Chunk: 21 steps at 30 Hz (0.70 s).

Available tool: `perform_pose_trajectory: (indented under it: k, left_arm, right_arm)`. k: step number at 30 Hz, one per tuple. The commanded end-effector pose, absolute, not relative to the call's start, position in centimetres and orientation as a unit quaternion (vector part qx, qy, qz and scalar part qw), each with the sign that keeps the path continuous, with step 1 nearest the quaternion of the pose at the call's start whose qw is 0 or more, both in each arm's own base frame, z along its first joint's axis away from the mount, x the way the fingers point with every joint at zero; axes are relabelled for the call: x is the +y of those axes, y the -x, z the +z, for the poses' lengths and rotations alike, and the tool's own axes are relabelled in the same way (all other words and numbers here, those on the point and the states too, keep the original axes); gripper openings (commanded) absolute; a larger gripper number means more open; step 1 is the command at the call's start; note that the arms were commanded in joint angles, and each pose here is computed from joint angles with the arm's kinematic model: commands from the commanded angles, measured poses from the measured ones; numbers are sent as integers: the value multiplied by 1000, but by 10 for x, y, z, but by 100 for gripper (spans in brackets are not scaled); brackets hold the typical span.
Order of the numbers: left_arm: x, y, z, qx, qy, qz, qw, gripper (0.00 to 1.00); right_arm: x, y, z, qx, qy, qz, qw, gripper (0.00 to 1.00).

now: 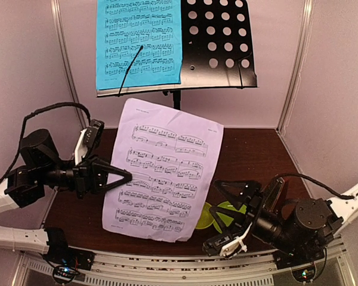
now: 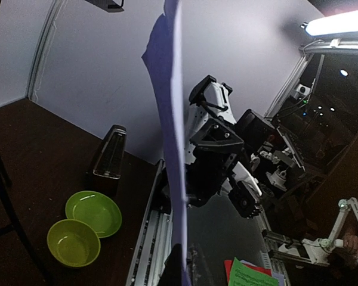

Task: Set up the instrument practice props

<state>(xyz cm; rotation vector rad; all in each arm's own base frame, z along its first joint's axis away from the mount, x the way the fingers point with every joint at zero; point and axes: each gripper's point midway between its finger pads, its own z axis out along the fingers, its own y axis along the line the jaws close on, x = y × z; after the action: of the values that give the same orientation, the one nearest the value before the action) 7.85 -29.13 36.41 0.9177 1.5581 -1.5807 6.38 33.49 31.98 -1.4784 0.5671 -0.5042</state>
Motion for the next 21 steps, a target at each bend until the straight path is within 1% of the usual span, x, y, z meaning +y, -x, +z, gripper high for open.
perform_pose_trajectory:
  k: [1,3,8,10,14,21]
  left_arm:
    - [-282,-90,359,617,-393,-536,421,0]
    - [-280,-89,363,611,-412,-519,432,0]
    - [-287,-79,373,583,-478,-472,457,0]
    - [-294,-77,375,576,-501,-452,461,0]
    - [-307,-71,379,562,-540,-418,468,0]
    - [-318,-61,390,525,-575,-402,481,0]
  right_arm:
    - [311,-95,308,431,601,-107,664,92]
    - [304,-107,311,486,567,-54,663,92]
    - [295,-117,317,557,503,75,657,93]
    - [294,-114,323,570,482,138,650,94]
    - [296,-95,334,565,456,264,634,99]
    - [295,-88,347,563,403,378,614,100]
